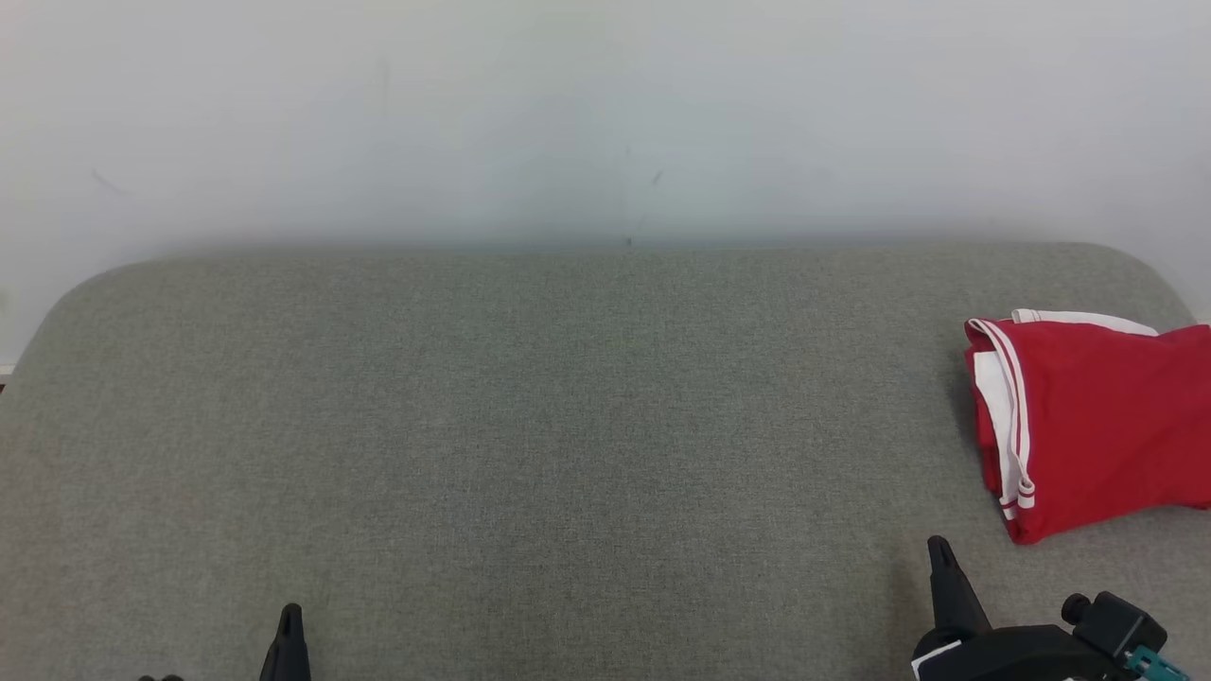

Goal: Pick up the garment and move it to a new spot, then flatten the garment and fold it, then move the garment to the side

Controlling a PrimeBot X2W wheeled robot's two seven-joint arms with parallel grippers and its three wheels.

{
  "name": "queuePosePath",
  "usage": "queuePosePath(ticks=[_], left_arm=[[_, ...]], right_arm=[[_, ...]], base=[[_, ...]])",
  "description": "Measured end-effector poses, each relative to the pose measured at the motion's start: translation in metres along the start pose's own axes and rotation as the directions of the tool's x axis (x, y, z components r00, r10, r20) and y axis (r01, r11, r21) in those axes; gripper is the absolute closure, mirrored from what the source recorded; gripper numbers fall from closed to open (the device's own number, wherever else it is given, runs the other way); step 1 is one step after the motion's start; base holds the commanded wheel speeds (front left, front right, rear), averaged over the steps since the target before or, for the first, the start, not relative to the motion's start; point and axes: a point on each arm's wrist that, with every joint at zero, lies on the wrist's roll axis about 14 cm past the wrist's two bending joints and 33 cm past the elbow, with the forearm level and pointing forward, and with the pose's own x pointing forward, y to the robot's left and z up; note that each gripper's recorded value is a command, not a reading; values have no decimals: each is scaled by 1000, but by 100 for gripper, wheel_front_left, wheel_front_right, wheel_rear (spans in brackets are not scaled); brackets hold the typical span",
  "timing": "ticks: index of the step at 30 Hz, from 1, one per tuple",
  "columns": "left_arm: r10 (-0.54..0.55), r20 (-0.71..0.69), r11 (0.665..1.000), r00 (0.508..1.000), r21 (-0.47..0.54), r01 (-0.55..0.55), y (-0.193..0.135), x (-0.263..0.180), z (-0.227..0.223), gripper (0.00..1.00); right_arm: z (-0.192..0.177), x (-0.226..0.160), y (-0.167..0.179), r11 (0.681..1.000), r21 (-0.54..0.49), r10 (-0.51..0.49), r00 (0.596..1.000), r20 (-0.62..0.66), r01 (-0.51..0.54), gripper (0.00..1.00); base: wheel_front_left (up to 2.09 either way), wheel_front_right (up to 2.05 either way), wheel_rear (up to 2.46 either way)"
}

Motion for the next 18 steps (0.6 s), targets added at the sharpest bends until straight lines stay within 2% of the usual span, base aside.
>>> queuePosePath(ticks=[18], left_arm=[[-20, 15, 975, 1000, -221, 23, -8, 6, 12, 100]], right_arm=[[10, 6, 7, 975, 223, 13, 1000, 15, -16, 100]], base=[[0, 0, 0]])
